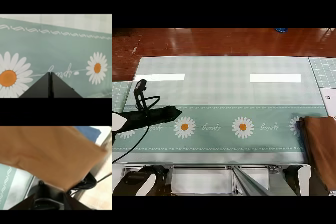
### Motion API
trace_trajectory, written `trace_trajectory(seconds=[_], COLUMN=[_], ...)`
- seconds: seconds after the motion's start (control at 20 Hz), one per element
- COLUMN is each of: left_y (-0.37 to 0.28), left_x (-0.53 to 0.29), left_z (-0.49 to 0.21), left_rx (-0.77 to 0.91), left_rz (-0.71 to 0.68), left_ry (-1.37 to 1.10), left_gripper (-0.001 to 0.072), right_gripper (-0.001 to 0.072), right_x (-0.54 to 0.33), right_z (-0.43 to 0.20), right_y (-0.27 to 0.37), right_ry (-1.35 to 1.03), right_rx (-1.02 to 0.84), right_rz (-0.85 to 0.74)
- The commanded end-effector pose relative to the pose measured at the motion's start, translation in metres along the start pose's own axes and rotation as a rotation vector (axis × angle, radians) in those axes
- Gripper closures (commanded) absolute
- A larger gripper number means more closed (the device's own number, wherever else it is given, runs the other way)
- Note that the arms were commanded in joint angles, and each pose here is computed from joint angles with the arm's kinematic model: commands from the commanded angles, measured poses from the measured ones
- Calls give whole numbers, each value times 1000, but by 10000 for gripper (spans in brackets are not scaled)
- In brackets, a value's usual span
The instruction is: Fold the shirts.
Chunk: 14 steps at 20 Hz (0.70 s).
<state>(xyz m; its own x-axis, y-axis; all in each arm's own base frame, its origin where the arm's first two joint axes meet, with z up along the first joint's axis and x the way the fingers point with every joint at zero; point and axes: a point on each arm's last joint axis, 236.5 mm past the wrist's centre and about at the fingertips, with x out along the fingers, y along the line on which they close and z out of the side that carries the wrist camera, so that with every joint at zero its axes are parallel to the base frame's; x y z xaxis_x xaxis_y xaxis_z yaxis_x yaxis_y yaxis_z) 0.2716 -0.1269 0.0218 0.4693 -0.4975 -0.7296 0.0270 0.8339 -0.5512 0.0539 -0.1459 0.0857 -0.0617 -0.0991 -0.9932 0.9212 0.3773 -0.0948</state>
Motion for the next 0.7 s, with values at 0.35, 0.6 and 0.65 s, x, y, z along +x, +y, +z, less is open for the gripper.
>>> trace_trajectory(seconds=[0.35,0.6,0.65], left_y=[-86,-156,-144], left_x=[-3,13,27], left_z=[95,139,139], left_rx=[186,330,333], left_rz=[-133,-177,-123], left_ry=[-129,-40,-18], left_gripper=[690,690,690], right_gripper=[689,689,689], right_x=[-125,-87,-69], right_z=[81,-40,-59], right_y=[270,405,417], right_ry=[-292,-352,-354], right_rx=[-562,-1219,-1305], right_rz=[848,713,638])
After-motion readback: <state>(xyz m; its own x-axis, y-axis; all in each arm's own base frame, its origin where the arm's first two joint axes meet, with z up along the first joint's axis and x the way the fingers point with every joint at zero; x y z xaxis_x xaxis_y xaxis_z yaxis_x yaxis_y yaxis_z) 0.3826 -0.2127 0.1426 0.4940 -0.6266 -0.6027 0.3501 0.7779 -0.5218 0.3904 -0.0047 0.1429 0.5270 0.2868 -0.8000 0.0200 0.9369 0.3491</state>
